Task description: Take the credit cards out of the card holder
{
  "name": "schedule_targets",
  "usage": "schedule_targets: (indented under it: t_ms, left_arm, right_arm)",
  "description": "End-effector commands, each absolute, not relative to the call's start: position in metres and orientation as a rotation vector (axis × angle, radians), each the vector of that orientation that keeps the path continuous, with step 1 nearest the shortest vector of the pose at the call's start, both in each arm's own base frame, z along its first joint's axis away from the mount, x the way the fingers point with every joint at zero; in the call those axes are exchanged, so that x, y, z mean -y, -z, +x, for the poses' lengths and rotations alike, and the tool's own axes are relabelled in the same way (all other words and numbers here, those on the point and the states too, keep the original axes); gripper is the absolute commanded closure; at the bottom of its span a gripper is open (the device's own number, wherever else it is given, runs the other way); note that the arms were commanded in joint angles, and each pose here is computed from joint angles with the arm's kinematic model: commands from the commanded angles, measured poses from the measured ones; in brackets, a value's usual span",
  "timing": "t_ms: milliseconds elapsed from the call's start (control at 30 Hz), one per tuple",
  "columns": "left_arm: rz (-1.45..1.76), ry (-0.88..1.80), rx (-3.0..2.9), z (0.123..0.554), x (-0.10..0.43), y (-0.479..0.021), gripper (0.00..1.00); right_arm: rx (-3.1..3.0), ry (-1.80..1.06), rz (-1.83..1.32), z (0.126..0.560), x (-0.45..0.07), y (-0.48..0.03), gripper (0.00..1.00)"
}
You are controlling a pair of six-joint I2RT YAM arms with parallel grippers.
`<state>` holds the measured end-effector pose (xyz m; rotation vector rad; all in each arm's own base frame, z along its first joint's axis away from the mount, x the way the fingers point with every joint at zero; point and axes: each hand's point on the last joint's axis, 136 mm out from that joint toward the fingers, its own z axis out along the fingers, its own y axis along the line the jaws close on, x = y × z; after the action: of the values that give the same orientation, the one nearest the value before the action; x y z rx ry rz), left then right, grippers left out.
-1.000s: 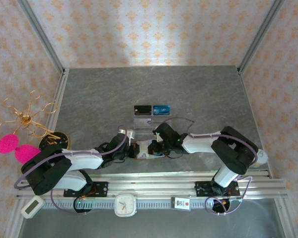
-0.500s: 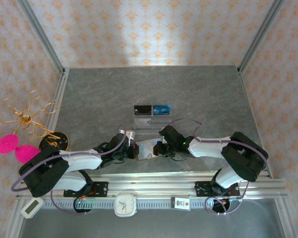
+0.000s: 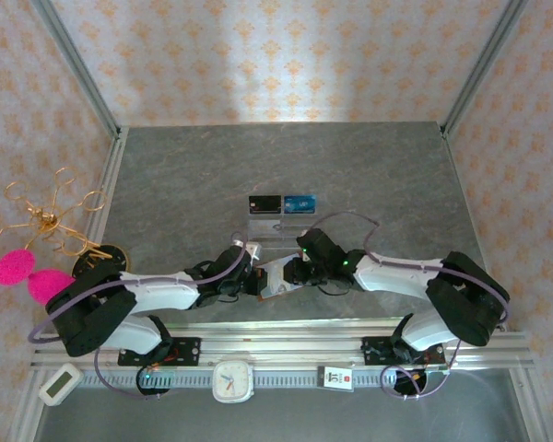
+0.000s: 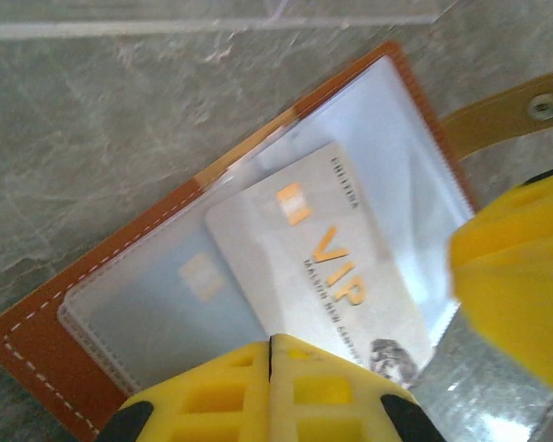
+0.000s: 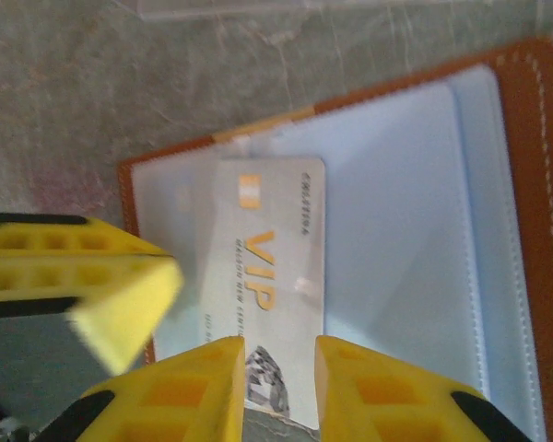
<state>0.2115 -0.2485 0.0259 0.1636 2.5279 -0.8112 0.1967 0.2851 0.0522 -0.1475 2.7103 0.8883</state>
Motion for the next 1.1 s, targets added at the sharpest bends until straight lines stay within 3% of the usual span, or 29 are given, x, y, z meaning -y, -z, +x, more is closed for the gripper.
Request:
schedule_targets:
  t_ms: [0,267,467,1067]
  left_arm:
    - [0.167,0.843,-2.503,0.214,0.255,-0.029,1.00]
    - [0.172,0.832,-2.533,0.212,0.256,-0.025,1.00]
    - [0.182,0.840,-2.454,0.218,0.261,-0.055,1.00]
    - [0.173,0.724,-2.548,0.213,0.255,-0.020,1.00]
  right_arm:
    - [-2.655,-0.788,-0.180,0.211,-0.280,-0.064,0.74]
    - [-2.675,-0.797,-0.251,0.214,-0.286,-0.053,0.73]
    - [-2.638,-0.781,-0.252,0.219,-0.282,-0.061,0.73]
    - [-2.680,-0.872,-0.287,0.212,-0.288,-0.046,0.73]
